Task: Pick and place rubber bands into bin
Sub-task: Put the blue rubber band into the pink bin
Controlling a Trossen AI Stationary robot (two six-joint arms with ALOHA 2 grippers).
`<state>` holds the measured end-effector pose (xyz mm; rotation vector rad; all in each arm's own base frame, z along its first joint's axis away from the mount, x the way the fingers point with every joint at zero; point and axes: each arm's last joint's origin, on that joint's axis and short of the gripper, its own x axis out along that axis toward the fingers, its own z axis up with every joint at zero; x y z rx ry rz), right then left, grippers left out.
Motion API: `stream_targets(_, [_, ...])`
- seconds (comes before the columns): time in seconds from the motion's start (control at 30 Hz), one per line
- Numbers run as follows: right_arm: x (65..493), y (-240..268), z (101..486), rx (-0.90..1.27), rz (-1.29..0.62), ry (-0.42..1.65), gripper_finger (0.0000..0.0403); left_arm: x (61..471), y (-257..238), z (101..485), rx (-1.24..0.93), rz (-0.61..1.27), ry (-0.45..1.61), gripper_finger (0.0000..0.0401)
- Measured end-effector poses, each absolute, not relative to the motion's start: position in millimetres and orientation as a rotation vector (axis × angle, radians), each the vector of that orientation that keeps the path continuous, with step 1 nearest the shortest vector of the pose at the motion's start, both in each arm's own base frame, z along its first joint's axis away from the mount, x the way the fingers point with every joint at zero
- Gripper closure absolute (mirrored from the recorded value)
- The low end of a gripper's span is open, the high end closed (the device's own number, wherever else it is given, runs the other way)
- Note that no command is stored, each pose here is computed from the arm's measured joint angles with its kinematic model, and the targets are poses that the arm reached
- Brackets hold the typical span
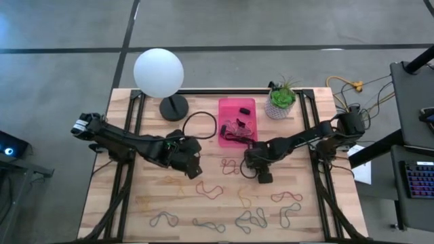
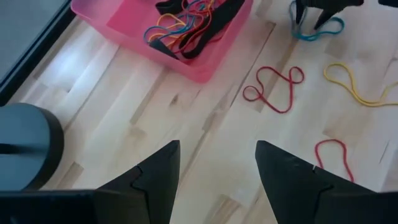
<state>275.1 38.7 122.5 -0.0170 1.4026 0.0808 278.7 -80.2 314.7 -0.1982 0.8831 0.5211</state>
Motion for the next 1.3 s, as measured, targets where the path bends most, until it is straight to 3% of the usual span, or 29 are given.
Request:
stream_targets(0.17, [278.4,38.8,123.5,-0.033,0.063,1.368,0.0377,278.7,-80.2,314.8,-0.197,0.520,0.883,0.0206])
stream_targets(0.23, [280.6,38.4,123.1,-0.030,0.046,1.351,0.0388,278.6,-80.2,314.8,-0.197,0.520,0.884,0.0206])
stream_targets(0.47, [294.5,37.3,139.0,0.044,-0.034,1.263,0.0395,278.6,-80.2,314.8,-0.196,0.520,0.885,0.0206])
stream_targets(0.77, [325.8,33.8,210.6,0.015,-0.074,1.027,0.0395,278.5,-80.1,314.4,-0.188,0.516,0.889,0.0206])
stream_targets(1.07, [330.0,0.8,265.3,-0.083,-0.355,0.907,0.0395,278.5,-80.1,314.0,-0.187,0.516,0.889,0.0206])
stream_targets(1.3, [320.8,-58.0,263.0,-0.023,-0.568,0.973,0.0395,278.4,-80.1,313.9,-0.187,0.517,0.890,0.0206])
